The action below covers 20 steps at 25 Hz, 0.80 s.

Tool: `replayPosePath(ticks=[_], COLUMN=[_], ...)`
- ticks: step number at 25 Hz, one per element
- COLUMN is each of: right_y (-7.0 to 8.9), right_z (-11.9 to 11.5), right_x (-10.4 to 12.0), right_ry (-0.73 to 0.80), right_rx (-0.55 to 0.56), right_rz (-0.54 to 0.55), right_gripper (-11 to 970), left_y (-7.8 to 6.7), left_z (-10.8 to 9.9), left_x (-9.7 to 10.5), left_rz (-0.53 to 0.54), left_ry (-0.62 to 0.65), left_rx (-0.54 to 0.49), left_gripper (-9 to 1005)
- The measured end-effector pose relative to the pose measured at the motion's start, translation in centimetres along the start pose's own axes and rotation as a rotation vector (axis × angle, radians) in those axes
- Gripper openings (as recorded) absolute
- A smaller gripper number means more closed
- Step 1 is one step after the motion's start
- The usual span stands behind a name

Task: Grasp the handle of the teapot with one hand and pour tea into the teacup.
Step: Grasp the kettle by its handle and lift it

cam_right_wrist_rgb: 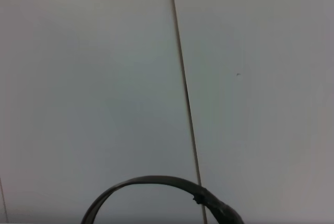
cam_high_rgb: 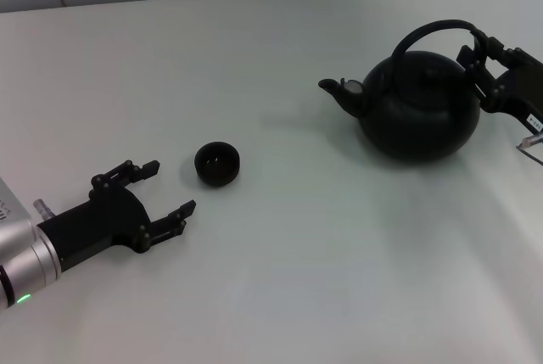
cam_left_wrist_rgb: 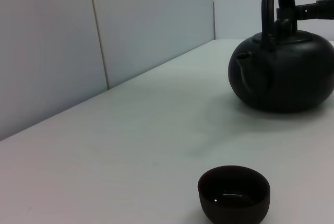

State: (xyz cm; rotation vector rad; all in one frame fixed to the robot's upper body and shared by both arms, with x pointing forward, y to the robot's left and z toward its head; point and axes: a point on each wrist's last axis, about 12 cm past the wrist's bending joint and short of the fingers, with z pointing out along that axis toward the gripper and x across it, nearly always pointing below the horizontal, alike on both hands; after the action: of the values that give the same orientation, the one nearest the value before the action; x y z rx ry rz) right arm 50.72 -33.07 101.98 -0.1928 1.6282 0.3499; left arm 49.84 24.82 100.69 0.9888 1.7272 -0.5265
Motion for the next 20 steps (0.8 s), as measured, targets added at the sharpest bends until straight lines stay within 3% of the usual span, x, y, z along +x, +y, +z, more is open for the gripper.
replayPosePath(ticks=[3, 13, 20], right_y=[0.1, 0.3, 1.1], right_z=[0.0, 0.0, -0.1], right_x=[0.0, -0.1, -1.4], right_ry=[0.0, -0.018, -0.131], right_rx=[0.0, -0.008, -0.072], right_rz=[-0.003, -0.045, -0.07], right_gripper=[609, 132, 111], left_y=[0.0, -0.1, -0.2], left_z=[0.0, -0.2, -0.2], left_x=[0.0, 0.1, 0.1], left_rz=[0.0, -0.007, -0.006], left_ry=[0.0, 0.0, -0.005], left_rx=[0.0, -0.002, 0.001], left_gripper=[794, 794, 794])
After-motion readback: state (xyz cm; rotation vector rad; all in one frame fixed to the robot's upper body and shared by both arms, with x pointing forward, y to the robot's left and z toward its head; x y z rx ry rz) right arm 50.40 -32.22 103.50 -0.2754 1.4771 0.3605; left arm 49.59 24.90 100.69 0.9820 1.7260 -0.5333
